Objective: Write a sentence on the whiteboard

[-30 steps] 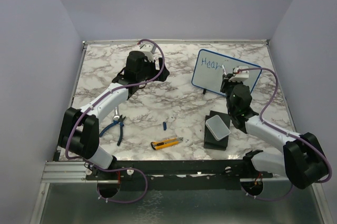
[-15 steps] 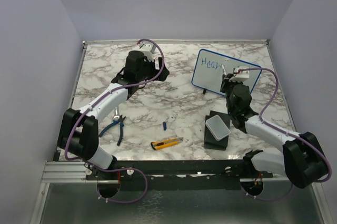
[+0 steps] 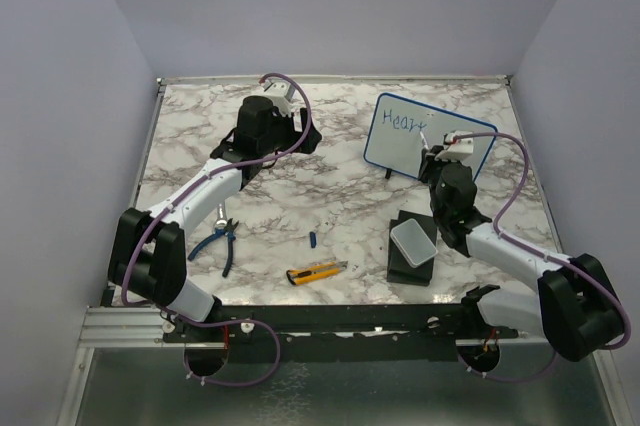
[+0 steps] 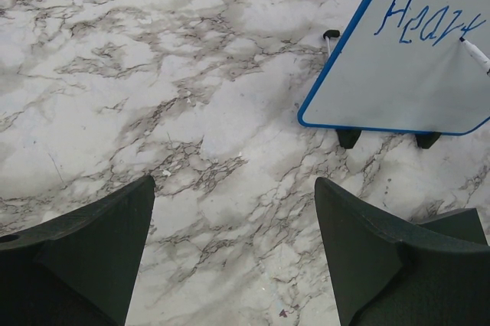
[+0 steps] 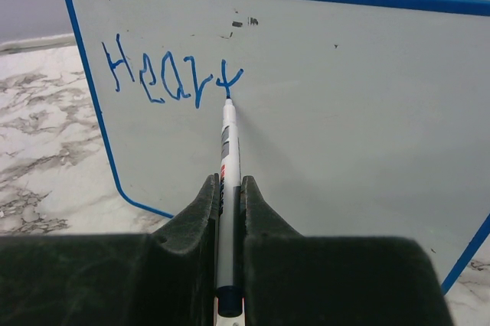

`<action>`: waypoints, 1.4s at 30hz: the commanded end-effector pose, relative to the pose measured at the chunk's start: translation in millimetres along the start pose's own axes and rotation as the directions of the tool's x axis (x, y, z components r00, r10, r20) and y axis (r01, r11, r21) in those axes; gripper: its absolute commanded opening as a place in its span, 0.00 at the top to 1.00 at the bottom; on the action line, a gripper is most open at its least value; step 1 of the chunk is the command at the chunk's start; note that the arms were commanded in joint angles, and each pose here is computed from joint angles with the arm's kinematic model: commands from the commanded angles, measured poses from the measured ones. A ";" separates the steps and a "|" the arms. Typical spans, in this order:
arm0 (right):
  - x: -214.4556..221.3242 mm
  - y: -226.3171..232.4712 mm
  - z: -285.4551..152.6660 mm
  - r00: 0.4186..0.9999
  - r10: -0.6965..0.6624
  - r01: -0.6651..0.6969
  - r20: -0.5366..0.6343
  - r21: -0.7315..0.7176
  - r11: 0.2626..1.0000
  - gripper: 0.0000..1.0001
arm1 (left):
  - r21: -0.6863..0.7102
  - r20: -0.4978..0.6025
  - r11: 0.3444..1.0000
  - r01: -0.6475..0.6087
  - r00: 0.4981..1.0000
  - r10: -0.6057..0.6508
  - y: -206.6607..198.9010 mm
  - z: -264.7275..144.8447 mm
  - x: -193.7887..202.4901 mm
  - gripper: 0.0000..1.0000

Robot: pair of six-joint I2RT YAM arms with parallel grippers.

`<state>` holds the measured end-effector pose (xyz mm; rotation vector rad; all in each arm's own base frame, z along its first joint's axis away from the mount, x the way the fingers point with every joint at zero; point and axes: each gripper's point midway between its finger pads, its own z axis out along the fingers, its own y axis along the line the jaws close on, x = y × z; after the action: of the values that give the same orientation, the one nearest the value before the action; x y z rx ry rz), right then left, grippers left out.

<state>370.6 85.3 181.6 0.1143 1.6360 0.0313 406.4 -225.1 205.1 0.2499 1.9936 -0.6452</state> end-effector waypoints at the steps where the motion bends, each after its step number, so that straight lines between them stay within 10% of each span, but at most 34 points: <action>1: 15.0 -5.9 -5.0 0.999 -0.001 0.001 -0.043 0.011 1.000 1.00 | 0.002 0.034 1.000 -0.017 0.999 0.017 0.0 -9.1 -11.6 0.14; 42: -39.5 -18.9 -29.2 0.993 0.064 -0.067 0.102 0.028 0.997 1.00 | -0.024 0.045 1.000 -0.002 0.999 0.003 12.9 -12.9 -17.9 0.13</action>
<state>346.9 72.1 227.9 0.1780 1.5197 0.0823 413.5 -208.2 209.7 0.2171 1.9832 -0.6167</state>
